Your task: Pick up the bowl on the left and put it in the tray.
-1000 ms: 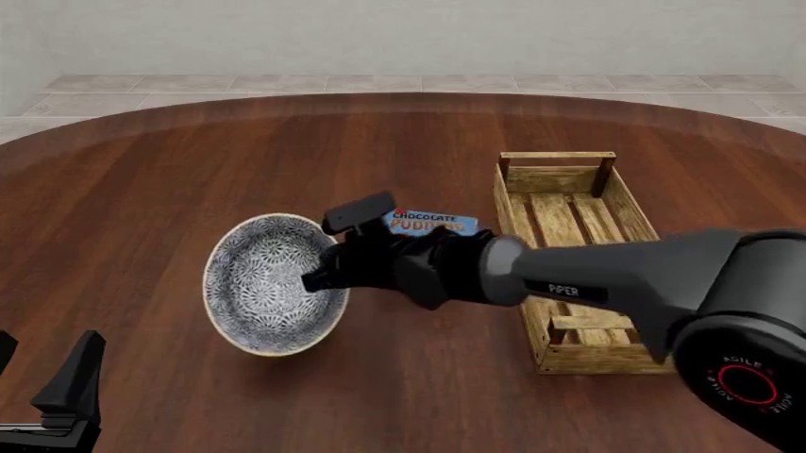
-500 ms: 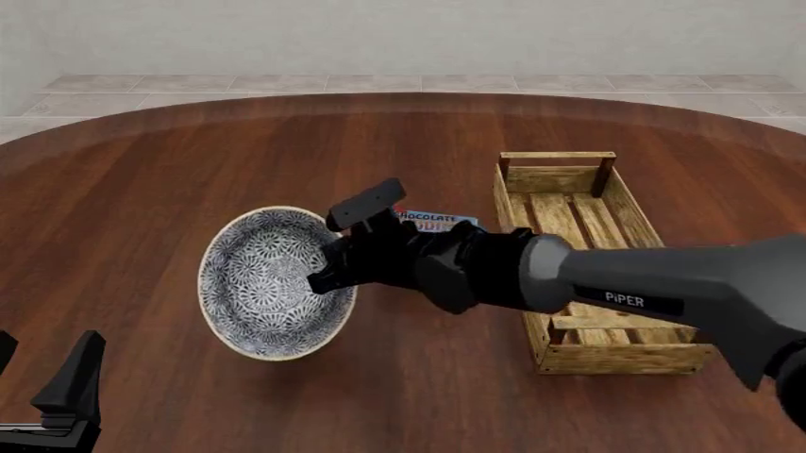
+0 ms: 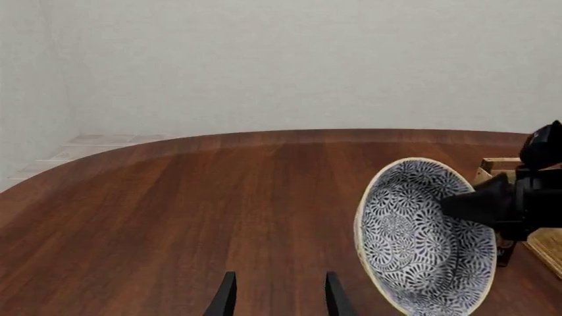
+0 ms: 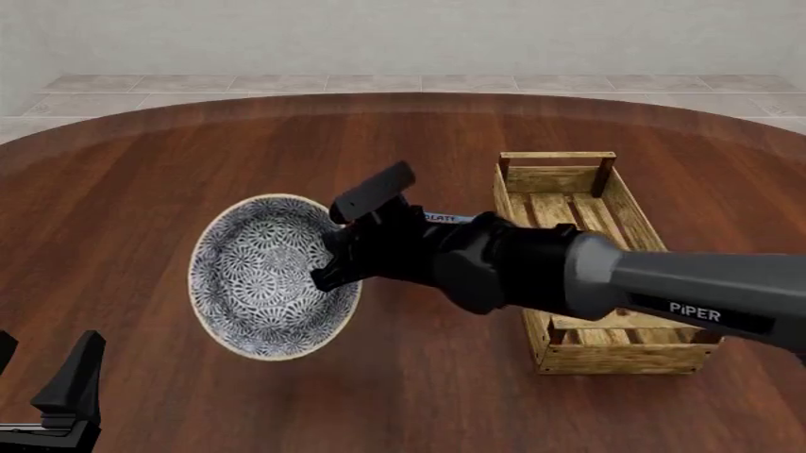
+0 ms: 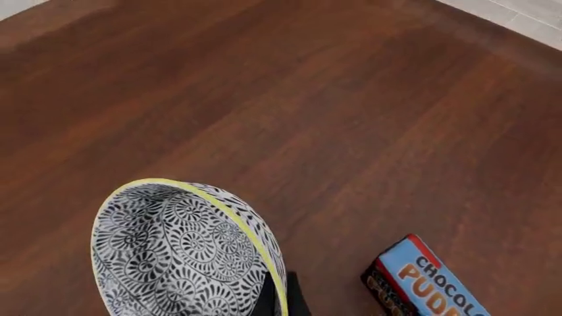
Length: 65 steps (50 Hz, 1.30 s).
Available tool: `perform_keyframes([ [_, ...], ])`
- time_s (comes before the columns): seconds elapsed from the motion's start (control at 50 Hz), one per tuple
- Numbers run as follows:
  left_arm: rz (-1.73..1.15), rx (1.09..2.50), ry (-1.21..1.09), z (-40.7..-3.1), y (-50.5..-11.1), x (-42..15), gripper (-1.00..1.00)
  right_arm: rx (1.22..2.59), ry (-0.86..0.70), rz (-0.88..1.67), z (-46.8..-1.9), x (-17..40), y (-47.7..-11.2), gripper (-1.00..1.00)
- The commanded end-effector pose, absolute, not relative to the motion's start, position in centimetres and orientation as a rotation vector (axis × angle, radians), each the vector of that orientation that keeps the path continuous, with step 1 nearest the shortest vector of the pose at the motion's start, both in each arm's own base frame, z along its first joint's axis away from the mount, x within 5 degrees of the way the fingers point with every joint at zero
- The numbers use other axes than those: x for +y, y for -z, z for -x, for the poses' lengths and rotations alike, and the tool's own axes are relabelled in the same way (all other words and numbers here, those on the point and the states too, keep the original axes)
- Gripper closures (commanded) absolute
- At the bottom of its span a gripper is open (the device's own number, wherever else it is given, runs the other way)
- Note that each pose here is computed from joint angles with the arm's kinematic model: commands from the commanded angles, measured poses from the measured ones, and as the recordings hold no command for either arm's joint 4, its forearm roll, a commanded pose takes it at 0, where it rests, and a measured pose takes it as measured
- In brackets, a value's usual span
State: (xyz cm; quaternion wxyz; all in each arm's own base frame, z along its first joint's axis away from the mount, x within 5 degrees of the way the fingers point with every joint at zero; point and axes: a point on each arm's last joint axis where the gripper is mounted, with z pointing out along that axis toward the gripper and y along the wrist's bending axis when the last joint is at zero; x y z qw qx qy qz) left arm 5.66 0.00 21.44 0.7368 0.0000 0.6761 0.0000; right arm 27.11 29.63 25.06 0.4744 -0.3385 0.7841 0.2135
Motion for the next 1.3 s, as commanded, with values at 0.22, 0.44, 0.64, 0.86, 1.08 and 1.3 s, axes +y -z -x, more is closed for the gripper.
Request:
perform_keyframes([
  [0.22,0.000,1.485,0.000,-5.7,-21.4,0.0,-1.00,1.855,-0.544,0.834,-25.4,28.8,-27.8,1.00],
  [0.44,0.000,1.485,0.000,-5.7,-21.4,0.0,-1.00,1.813,-0.521,0.854,-24.9,27.9,-28.5,1.00],
  [0.64,0.000,1.485,0.000,-5.7,-21.4,0.0,-1.00,1.764,-0.492,0.866,-24.6,26.7,-29.4,1.00],
  [0.86,0.000,1.485,0.000,-5.7,-21.4,0.0,-1.00,1.725,-0.488,0.867,-23.7,25.8,-30.6,1.00],
  [1.08,0.000,1.485,0.000,-5.7,-21.4,0.0,-1.00,1.699,-0.476,0.853,-23.4,24.7,-31.4,1.00],
  [1.3,0.000,1.485,0.000,-5.7,-21.4,0.0,-1.00,1.676,-0.469,0.828,-23.0,23.5,-32.4,1.00],
])
